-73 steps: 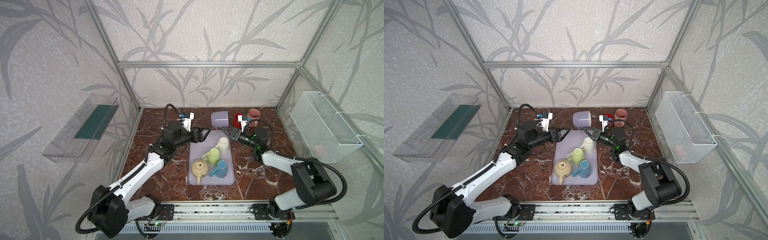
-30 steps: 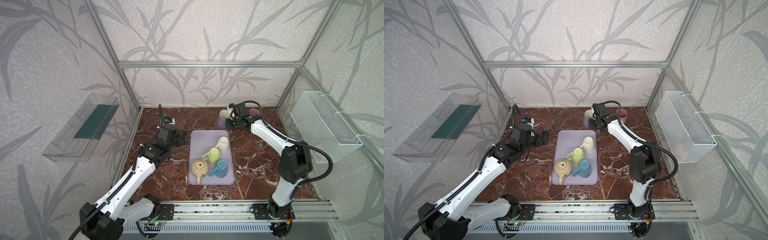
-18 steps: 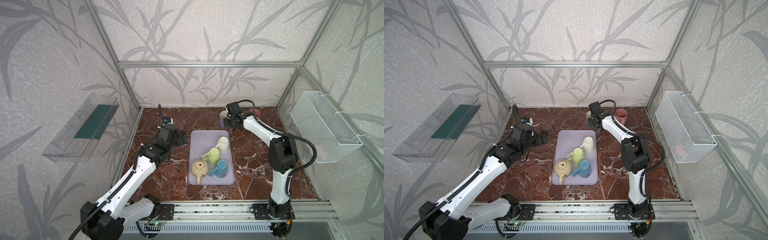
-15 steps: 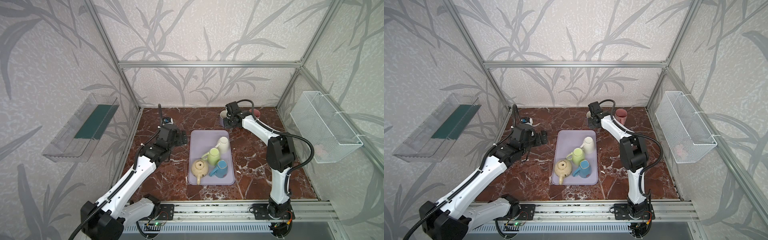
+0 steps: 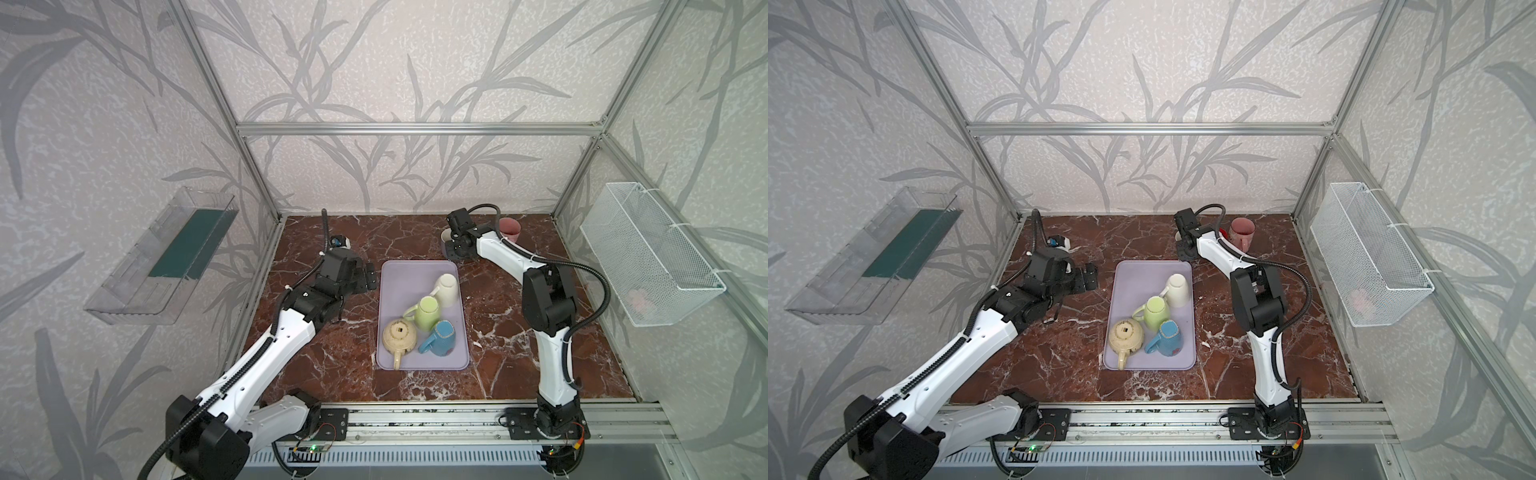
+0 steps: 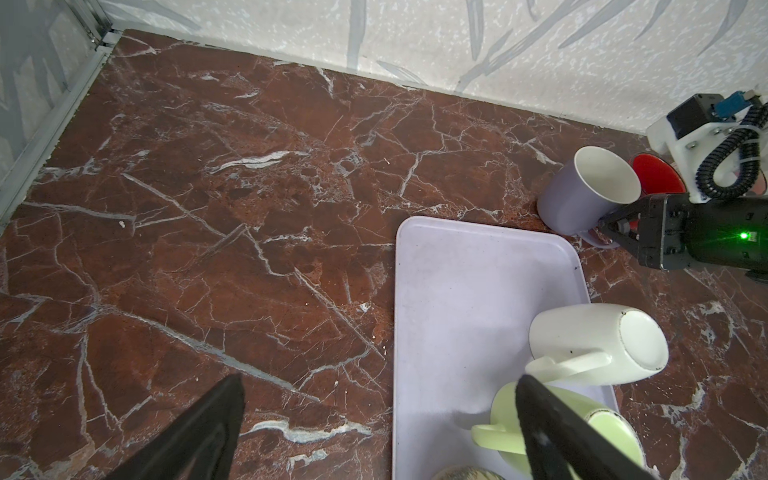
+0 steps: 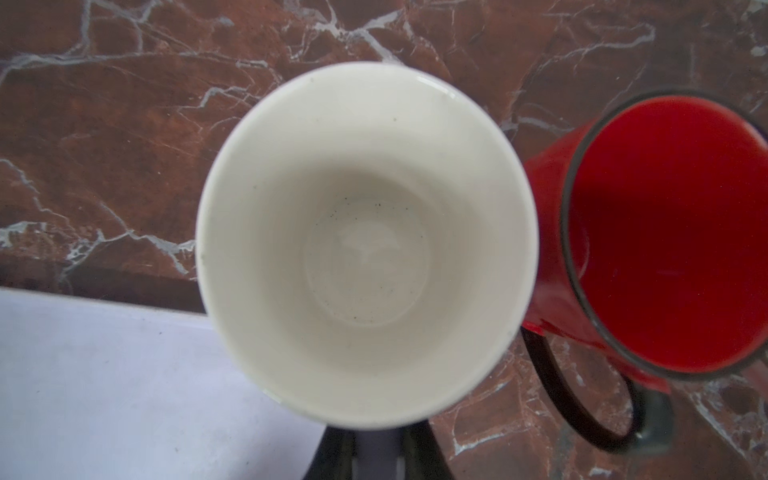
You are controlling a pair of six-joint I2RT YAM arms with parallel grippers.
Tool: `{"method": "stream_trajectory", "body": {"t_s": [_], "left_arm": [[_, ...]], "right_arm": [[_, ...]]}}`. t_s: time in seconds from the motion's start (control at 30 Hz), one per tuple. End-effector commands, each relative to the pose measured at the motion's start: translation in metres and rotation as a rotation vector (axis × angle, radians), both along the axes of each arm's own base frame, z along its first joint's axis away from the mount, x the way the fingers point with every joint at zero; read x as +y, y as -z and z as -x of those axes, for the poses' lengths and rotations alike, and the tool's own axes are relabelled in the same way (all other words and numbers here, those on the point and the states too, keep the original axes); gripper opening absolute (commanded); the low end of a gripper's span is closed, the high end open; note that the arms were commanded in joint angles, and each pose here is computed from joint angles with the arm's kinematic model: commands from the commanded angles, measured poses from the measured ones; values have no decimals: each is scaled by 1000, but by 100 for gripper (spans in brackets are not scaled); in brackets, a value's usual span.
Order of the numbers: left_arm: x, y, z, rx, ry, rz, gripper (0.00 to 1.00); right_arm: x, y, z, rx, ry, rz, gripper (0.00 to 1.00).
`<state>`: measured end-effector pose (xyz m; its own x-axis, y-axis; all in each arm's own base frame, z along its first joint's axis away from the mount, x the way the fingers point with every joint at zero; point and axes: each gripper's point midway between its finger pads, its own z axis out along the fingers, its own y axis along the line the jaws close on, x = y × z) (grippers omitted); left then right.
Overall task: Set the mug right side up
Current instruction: 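Carry the upright lavender mug with the right gripper beside the red mug and lower it, then open the right gripper and draw it back from the lavender mug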
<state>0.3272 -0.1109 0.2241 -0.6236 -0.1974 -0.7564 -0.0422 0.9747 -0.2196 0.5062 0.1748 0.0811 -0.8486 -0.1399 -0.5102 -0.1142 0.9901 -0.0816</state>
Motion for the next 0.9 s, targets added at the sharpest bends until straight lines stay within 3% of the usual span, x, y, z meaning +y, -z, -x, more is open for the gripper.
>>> {"method": "stream_trajectory", "body": {"t_s": [0.0, 0.27, 0.63, 0.87], "left_arm": [[0, 8, 1, 27, 9, -8, 99], [-5, 13, -1, 46, 35, 12, 99], [-14, 12, 0, 44, 102, 46, 99], [-22, 10, 2, 23, 172, 64, 98]], "right_arm": [[-5, -29, -24, -101, 29, -11, 0], [-10, -19, -24, -85, 38, -18, 0], [-10, -27, -16, -90, 25, -34, 30], [-8, -66, -7, -152, -14, -66, 41]]}}
